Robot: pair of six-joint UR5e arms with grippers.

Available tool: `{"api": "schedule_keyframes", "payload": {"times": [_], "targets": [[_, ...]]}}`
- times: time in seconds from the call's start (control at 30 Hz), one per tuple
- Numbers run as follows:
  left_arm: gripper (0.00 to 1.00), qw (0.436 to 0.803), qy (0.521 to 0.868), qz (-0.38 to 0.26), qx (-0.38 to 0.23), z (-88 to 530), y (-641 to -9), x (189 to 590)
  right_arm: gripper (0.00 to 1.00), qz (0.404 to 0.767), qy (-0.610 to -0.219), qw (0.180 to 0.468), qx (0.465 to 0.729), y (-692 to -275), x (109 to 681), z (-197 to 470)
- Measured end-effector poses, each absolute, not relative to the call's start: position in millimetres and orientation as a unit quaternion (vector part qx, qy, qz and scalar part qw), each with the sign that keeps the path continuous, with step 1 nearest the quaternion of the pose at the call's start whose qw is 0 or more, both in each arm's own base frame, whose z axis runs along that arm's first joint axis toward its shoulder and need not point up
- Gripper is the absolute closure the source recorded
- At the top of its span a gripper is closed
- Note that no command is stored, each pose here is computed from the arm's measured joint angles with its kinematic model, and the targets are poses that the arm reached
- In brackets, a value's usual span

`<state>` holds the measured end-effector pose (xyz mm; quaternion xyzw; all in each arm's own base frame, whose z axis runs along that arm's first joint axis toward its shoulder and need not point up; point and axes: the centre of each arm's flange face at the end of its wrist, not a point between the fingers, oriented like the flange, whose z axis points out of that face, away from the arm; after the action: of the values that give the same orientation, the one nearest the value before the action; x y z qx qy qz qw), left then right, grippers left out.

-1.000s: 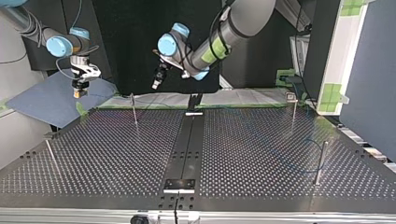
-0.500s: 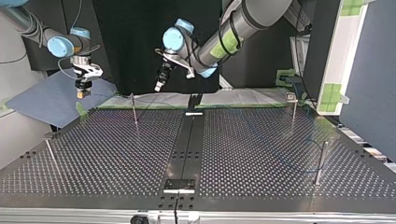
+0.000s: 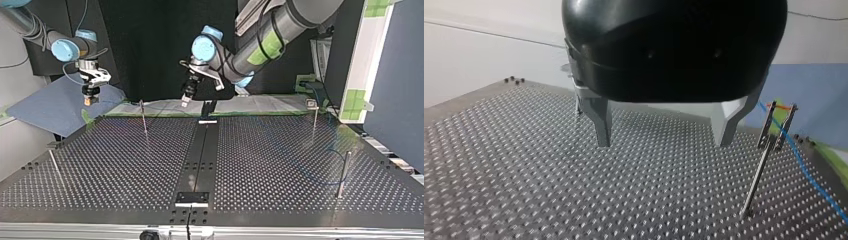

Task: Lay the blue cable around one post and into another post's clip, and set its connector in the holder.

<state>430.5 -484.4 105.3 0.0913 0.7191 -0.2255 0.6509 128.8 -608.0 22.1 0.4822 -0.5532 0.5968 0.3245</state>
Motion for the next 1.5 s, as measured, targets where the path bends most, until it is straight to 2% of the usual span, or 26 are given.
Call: {"api": "schedule_keyframes", "payload": {"times": [0.57,1.1,1.5], "targets": [[0.00,0.655,0.717,-0.226,0.074,144,-447,396,1.00,0.596,-0.552,0.325,0.484,-608,129,22],[0.00,0.689,0.677,-0.260,0.027,182,-411,380,1.00,0.597,-0.550,0.324,0.485,-607,133,21],[0.00,0.709,0.650,-0.273,0.017,205,-389,353,1.00,0.597,-0.550,0.323,0.486,-607,134,21]]}}
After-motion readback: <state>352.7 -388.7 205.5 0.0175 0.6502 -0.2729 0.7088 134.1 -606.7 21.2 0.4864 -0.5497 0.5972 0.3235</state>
